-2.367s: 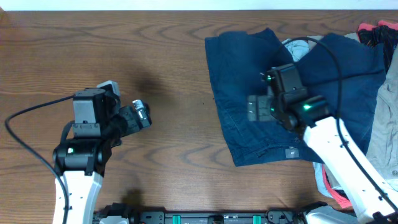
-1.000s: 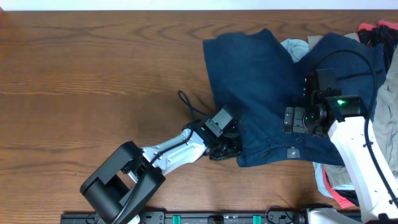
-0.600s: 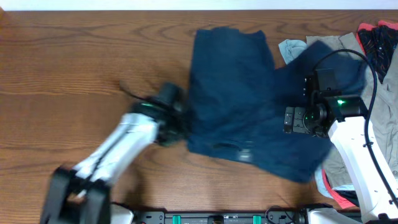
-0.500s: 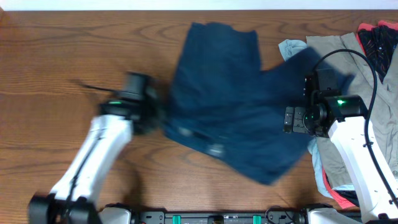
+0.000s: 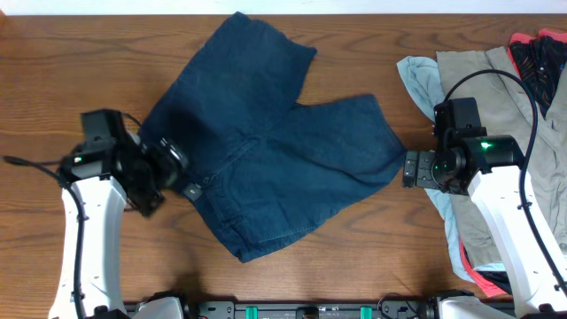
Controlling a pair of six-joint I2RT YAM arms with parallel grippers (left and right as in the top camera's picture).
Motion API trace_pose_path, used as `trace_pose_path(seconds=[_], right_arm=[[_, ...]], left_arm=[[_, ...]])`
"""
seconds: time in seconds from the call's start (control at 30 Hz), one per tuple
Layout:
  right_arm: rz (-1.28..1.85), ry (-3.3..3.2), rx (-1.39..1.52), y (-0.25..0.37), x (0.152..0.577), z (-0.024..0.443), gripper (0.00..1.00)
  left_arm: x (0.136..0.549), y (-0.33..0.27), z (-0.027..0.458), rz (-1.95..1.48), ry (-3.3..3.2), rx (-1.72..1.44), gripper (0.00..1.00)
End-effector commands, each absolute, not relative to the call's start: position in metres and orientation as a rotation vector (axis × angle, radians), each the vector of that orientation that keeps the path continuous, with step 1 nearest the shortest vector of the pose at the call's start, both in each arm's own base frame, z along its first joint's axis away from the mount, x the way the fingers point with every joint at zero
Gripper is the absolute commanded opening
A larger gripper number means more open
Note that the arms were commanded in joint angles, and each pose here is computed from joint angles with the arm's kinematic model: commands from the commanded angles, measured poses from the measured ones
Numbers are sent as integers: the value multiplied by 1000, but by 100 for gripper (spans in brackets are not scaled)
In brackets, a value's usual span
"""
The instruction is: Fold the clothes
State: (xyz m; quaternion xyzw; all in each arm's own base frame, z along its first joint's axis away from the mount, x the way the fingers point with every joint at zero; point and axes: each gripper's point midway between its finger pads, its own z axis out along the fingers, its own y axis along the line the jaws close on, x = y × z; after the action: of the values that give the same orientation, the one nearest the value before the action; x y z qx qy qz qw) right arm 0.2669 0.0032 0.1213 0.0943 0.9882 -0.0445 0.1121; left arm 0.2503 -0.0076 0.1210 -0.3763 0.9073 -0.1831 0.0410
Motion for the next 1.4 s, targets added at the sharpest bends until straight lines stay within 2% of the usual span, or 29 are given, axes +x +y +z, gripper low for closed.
trace_pose_path(seconds=[0.0, 0.2, 0.43, 0.73, 0.97, 1.07, 1.13, 1.17, 1.23, 1.27, 1.37], right_arm=[[-8, 2867, 298, 14, 274, 129, 99], [128, 2840, 279, 30, 283, 132, 99], [131, 2831, 294, 30, 284, 132, 99], [130, 2832, 294, 30, 284, 132, 99], [129, 2834, 295, 30, 284, 132, 99], [132, 2833, 316, 30, 284, 131, 99], [140, 2830, 363, 30, 283, 131, 99], [144, 2830, 387, 31, 283, 131, 99], [147, 2836, 416, 32, 280, 130, 99], [147, 2842, 414, 33, 279, 129, 99], [140, 2866, 410, 34, 273, 123, 99]], left_arm=[[225, -34, 115, -606, 2924, -1109, 98], [176, -72, 93, -532, 3139, -1143, 98], [129, -105, 56, -307, 3133, -1594, 98], [137, -135, 16, -316, 2952, -1648, 98], [128, -132, 5, -201, 2871, -1723, 74], [133, -125, 3, -162, 2833, -1698, 53], [139, -115, 1, -109, 2781, -1669, 43], [142, -111, 0, -90, 2761, -1658, 35], [144, -107, 0, -69, 2746, -1633, 10], [145, -107, 0, -70, 2760, -1607, 6], [144, -106, 5, -73, 2804, -1526, 6]])
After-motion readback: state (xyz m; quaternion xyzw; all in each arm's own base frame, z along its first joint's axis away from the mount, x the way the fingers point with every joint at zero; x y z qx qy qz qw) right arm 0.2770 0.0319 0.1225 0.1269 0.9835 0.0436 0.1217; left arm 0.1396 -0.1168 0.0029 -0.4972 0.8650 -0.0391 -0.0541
